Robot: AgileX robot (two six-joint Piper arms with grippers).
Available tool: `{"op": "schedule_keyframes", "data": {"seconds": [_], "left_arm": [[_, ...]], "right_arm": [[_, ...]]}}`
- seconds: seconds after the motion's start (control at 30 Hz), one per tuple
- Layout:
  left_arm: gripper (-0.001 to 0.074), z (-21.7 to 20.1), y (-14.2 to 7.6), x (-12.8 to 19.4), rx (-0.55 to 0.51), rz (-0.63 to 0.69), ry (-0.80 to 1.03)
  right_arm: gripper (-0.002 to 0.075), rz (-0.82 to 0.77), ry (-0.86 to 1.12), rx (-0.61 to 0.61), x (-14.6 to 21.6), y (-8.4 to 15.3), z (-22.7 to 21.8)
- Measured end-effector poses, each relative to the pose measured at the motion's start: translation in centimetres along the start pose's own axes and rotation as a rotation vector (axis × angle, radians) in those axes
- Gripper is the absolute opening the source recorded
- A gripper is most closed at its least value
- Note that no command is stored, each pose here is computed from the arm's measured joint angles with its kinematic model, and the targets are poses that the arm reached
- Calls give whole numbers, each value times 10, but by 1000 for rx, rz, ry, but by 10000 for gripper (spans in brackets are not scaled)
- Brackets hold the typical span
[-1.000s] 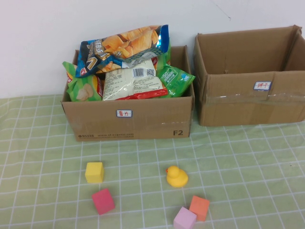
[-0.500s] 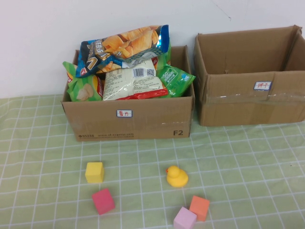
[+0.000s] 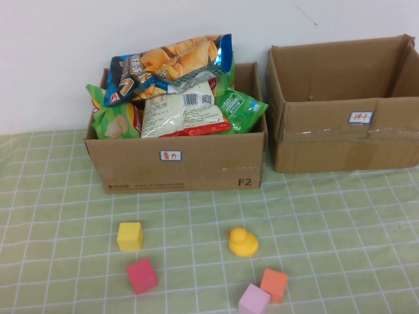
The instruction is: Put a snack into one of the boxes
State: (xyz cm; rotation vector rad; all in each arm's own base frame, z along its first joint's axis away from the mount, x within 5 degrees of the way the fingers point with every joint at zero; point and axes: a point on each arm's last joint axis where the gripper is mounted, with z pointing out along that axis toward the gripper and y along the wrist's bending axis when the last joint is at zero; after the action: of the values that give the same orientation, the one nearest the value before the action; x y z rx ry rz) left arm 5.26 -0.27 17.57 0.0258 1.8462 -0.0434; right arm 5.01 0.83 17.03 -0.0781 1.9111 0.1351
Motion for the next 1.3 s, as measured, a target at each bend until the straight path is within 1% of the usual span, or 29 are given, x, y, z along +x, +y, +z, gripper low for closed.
{"op": "schedule_keyframes", "data": {"seconds": [0.27,0.6,0.83,1.03,1.3], "left_arm": [[-2,0,0,0,0,0,1],[-2,0,0,0,0,0,1],[-2,0,0,0,0,-2,1],[-3,0,0,0,0,-2,1],[-2,0,0,0,0,-2,1]], "right_arm": [[-2,6,2,8,0,-1,0],[-2,-6,0,84,0,-5,0],[-2,-10,0,82,0,-5,0],[-2,0,1,51,0,-4,0],[-2,-8,1,53,0,-4,0]]}}
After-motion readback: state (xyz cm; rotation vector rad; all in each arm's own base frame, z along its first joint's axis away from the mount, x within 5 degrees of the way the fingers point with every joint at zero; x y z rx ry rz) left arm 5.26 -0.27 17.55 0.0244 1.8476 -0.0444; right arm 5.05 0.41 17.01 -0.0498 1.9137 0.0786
